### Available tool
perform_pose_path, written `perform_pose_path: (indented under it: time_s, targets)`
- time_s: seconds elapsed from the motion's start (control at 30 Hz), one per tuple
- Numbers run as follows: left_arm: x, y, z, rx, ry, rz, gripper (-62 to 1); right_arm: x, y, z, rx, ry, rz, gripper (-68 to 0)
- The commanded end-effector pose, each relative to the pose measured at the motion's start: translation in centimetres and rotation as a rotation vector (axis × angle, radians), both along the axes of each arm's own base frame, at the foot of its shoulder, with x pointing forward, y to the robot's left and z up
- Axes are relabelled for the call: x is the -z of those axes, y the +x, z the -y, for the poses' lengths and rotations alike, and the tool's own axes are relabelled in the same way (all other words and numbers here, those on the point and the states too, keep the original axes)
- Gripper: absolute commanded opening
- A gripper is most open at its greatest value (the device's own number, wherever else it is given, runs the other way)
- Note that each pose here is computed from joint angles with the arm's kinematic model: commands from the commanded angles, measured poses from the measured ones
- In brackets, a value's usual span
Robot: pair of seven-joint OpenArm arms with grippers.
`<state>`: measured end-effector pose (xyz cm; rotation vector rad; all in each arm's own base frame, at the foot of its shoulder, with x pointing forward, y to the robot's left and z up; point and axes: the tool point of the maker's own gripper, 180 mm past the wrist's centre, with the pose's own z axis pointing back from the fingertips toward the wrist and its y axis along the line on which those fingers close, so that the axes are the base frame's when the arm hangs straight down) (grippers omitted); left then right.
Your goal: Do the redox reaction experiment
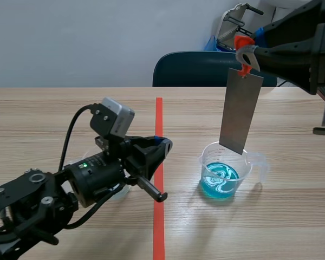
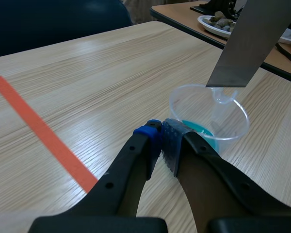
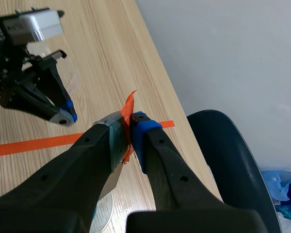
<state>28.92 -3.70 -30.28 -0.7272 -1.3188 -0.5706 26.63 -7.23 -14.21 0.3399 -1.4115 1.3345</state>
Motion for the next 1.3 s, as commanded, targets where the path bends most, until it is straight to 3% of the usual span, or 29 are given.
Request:
perform_pose_path:
  time_s: [0.0,0.4,1.27]
  targets:
    - [-1.1,0.3,1.1,0.014,-0.044,0.023,-58.6,-0.8,0.1,-0.1,-0.013,0.008,0.019,-66.7]
    - [-0.4,2.2,5.6,0.030,-0.071,0.020,-58.6,-0.8,0.1,-0.1,-0.014,0.009,0.019,-66.7]
    - [0.9,1.5,5.0,0.039,-0.041,0.030,-58.6,-0.8,0.1,-0.1,-0.014,0.009,0.019,-66.7]
